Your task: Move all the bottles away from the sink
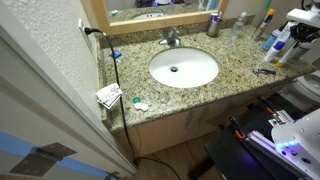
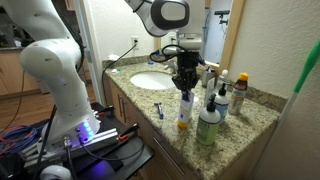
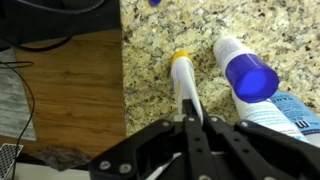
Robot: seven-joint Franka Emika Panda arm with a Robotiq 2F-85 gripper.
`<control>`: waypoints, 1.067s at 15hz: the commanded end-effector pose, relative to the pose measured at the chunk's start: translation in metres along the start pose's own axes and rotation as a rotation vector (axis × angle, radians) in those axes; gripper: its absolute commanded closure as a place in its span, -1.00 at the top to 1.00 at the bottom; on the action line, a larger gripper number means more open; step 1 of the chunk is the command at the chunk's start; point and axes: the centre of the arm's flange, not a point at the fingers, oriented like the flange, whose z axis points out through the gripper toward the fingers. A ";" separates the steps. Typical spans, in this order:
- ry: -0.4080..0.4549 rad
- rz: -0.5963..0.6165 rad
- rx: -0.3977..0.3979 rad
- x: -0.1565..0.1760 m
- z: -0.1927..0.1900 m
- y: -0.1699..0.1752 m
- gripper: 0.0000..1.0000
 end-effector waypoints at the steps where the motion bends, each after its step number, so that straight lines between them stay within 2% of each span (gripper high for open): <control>1: 0.028 0.039 0.038 -0.007 0.017 0.018 -0.99; 5: 0.059 0.047 0.033 -0.014 0.027 0.018 -0.99; 6: 0.053 0.039 0.012 -0.015 0.027 0.016 -0.45; 8: 0.043 0.040 -0.013 -0.015 0.028 0.016 -0.31; 10: 0.021 0.045 -0.013 -0.016 0.029 0.017 -0.03; 16: 0.028 0.088 0.074 -0.018 0.013 0.022 0.80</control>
